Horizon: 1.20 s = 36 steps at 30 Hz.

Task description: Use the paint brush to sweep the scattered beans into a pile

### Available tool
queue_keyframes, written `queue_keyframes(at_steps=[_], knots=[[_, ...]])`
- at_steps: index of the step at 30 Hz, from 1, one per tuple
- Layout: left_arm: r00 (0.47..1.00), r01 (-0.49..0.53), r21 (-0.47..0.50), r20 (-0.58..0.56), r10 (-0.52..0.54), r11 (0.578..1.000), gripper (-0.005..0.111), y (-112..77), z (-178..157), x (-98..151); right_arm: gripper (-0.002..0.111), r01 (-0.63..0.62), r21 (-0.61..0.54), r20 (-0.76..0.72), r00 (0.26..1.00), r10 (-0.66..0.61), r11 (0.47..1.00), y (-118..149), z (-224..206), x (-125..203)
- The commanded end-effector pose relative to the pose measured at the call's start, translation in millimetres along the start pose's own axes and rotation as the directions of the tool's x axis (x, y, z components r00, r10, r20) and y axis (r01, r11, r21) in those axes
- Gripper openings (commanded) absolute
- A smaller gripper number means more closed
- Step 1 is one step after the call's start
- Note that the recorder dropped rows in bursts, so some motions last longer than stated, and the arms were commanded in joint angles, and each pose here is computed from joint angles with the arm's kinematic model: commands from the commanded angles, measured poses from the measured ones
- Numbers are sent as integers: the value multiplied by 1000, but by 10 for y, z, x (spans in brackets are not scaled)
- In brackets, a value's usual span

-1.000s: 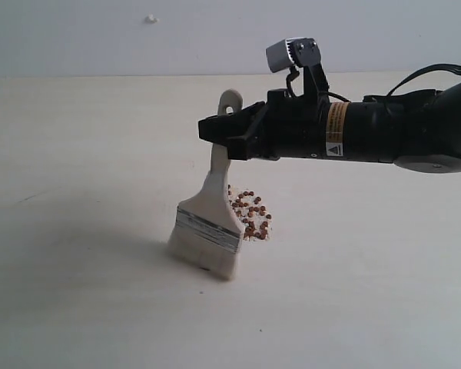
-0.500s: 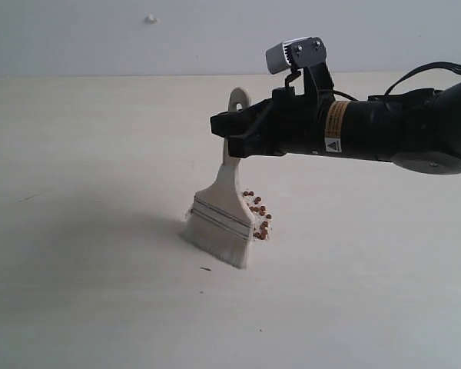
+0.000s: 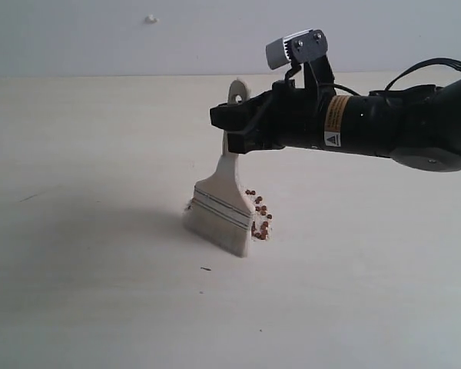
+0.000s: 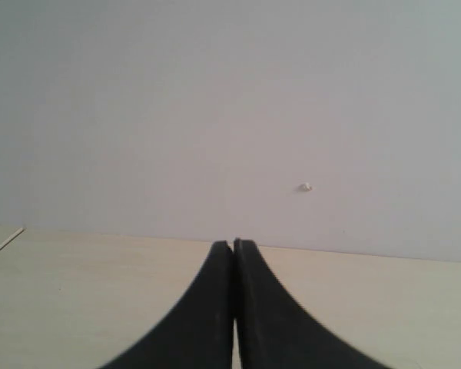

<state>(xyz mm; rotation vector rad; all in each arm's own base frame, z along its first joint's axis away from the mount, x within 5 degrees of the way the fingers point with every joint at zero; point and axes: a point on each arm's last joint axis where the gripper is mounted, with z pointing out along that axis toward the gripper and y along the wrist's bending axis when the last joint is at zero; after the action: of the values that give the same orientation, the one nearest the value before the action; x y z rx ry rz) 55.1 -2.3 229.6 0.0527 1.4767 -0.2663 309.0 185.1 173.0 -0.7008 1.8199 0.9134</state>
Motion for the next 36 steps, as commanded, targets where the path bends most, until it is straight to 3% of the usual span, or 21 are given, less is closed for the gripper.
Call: queue_keyframes(at_steps=[1, 8, 13, 18, 22, 28, 33, 36], knots=[[1000, 0, 6, 0, 0, 1000, 0, -4, -3, 16, 0, 23, -73, 100, 995, -15, 997, 136, -78, -228], [1000, 0, 6, 0, 0, 1000, 0, -4, -3, 16, 0, 46, -26, 140, 989, -42, 999, 244, -255, -501], [1000, 0, 6, 0, 0, 1000, 0, -4, -3, 16, 0, 22, 244, 16, 1000, -27, 969, 110, -423, -516], [1000, 0, 6, 0, 0, 1000, 0, -4, -3, 16, 0, -20, 428, 38, 999, 4, 904, 53, -637, -553], [1000, 0, 6, 0, 0, 1000, 0, -4, -3, 16, 0, -100, 476, 118, 992, 49, 874, 100, -796, -644], [1000, 0, 6, 0, 0, 1000, 0, -4, -3, 16, 0, -184, 510, 138, 982, 131, 840, 134, -790, -474], [1000, 0, 6, 0, 0, 1000, 0, -4, -3, 16, 0, -129, 581, 146, 988, 53, 804, 245, -808, -545], [1000, 0, 6, 0, 0, 1000, 0, -4, -3, 16, 0, -84, 651, 115, 993, 11, 754, 267, -889, -575]])
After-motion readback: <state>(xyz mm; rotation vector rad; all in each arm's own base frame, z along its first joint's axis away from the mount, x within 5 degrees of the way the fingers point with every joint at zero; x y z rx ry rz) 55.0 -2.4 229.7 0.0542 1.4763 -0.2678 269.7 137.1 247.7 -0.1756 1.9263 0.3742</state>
